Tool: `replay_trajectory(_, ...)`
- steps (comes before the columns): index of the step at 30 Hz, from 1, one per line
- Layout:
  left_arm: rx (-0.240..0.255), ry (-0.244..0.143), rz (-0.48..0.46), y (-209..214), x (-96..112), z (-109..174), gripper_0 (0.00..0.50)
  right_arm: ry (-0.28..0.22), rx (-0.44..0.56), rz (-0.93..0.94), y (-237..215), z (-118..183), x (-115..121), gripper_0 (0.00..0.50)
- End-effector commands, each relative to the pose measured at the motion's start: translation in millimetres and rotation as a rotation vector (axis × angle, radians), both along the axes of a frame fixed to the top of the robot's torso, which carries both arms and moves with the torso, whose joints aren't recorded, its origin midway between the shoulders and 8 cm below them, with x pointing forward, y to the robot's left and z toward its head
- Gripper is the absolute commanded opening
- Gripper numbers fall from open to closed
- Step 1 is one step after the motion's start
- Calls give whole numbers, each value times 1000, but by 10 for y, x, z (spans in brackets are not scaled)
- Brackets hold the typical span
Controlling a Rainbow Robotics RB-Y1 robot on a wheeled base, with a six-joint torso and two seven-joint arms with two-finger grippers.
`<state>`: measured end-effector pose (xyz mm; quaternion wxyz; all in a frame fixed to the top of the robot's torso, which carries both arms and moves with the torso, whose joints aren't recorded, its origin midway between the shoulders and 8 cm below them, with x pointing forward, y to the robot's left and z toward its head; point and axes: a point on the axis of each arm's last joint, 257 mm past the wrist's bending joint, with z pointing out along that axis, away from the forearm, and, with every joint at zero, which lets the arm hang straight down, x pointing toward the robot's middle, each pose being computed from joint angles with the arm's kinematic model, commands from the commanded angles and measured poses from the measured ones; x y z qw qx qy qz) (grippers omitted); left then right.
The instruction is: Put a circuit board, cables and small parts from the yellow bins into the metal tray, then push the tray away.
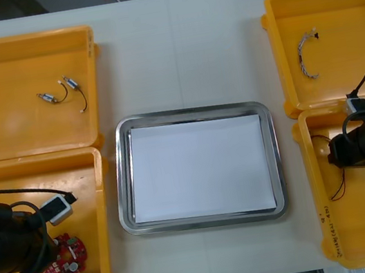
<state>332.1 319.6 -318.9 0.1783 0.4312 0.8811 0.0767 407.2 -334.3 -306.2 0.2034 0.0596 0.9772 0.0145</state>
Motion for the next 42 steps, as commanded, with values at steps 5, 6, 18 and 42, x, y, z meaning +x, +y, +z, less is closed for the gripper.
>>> replay_trajectory(5,14,-36,-100,-126,131,15,500,-23,17,1,82,-76,-9,500)
replay_trajectory(6,13,-33,-99,-129,121,5,500,-23,16,2,77,-86,-17,500)
replay_trajectory(18,9,-27,-98,-146,93,-19,0,-15,11,7,59,-128,-111,500)
replay_trajectory(42,15,-41,52,131,313,815,0,-26,8,12,66,-114,-95,500)
